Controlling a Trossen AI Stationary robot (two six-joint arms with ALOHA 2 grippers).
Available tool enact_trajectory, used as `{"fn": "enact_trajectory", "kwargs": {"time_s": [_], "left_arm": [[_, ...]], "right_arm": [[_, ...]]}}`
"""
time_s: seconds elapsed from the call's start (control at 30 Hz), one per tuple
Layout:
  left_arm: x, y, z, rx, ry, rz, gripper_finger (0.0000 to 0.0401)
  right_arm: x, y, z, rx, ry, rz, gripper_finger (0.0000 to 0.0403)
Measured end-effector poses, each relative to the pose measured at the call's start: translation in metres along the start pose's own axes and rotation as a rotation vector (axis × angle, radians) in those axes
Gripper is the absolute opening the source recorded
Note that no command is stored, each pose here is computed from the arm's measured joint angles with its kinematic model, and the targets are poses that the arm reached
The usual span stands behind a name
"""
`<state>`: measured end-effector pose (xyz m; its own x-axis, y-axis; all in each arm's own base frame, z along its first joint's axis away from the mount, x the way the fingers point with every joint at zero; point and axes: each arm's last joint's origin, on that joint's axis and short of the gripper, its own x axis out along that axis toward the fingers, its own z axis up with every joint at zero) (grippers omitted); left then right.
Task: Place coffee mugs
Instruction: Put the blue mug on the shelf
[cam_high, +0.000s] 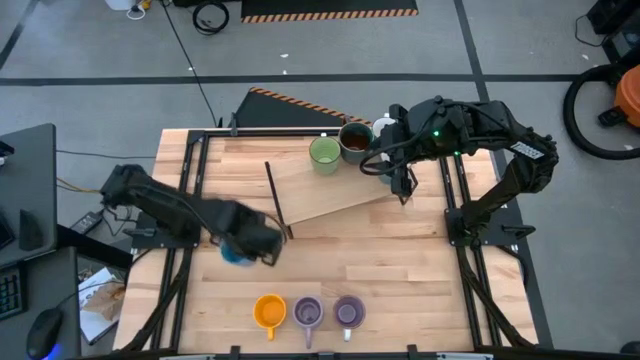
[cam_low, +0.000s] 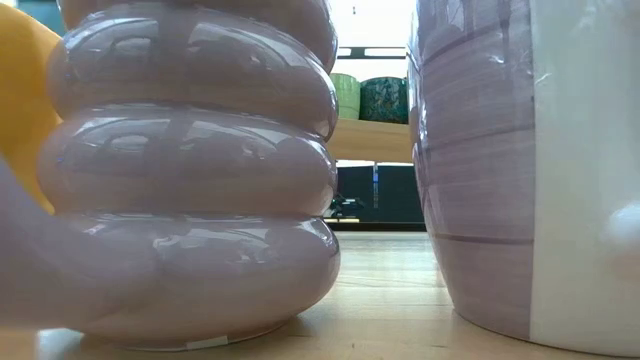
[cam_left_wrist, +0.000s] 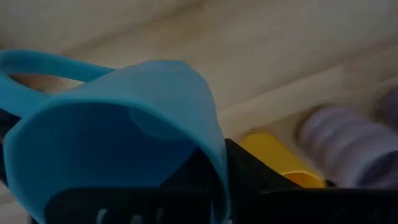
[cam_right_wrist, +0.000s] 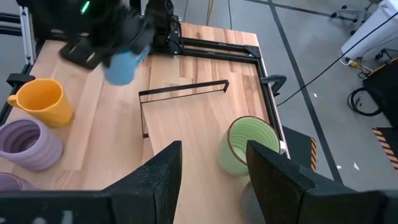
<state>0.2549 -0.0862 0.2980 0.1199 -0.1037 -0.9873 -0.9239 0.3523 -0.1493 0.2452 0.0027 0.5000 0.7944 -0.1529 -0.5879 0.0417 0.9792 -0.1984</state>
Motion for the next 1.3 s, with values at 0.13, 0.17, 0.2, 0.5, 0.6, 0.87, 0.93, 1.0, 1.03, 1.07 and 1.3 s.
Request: {"fn": "enact_trajectory", "kwargs": {"time_s": [0.13,0.17,0.2,0.5,0.6,0.87,0.93,1.0,1.03,1.07,1.3], "left_arm": [[-0.047,0.016,0.019,0.011,-0.055,-0.009,0.0025],[-0.059,0.019,0.024,0.014,-0.079,-0.022,0.0025],[-0.073,0.022,0.03,0.017,-0.102,-0.042,0.0025],[-0.154,0.045,0.074,0.047,-0.444,-0.166,0.0025],[-0.16,0.043,0.091,0.074,-0.504,-0.193,0.0025],[-0.15,0.026,0.144,0.166,-0.477,-0.28,0.0025],[-0.142,0.024,0.157,0.186,-0.435,-0.274,0.0025],[-0.136,0.022,0.166,0.208,-0.406,-0.266,0.0025],[-0.132,0.021,0.17,0.217,-0.392,-0.26,0.0025],[-0.129,0.019,0.174,0.224,-0.38,-0.256,0.0025],[-0.106,0.009,0.193,0.276,-0.292,-0.238,0.0025]], "right_arm": [[0.0,0.0,0.0,0.007,0.0,0.0,0.0185],[0.0,0.0,0.0,0.007,0.0,0.0,0.0185],[0.0,0.0,0.0,0.007,0.0,0.0,0.0185],[0.0,0.0,0.001,0.04,-0.008,-0.001,0.0185],[0.0,0.0,0.001,0.05,-0.008,-0.002,0.0185],[0.0,-0.001,0.001,0.094,-0.014,-0.011,0.0185],[0.0,-0.001,0.001,0.106,-0.014,-0.012,0.0185],[0.0,-0.001,0.001,0.117,-0.014,-0.012,0.0185],[0.0,-0.001,0.001,0.121,-0.014,-0.012,0.0185],[0.0,-0.001,0.001,0.126,-0.014,-0.012,0.0185],[0.0,-0.001,0.001,0.152,-0.014,-0.012,0.0185]]}}
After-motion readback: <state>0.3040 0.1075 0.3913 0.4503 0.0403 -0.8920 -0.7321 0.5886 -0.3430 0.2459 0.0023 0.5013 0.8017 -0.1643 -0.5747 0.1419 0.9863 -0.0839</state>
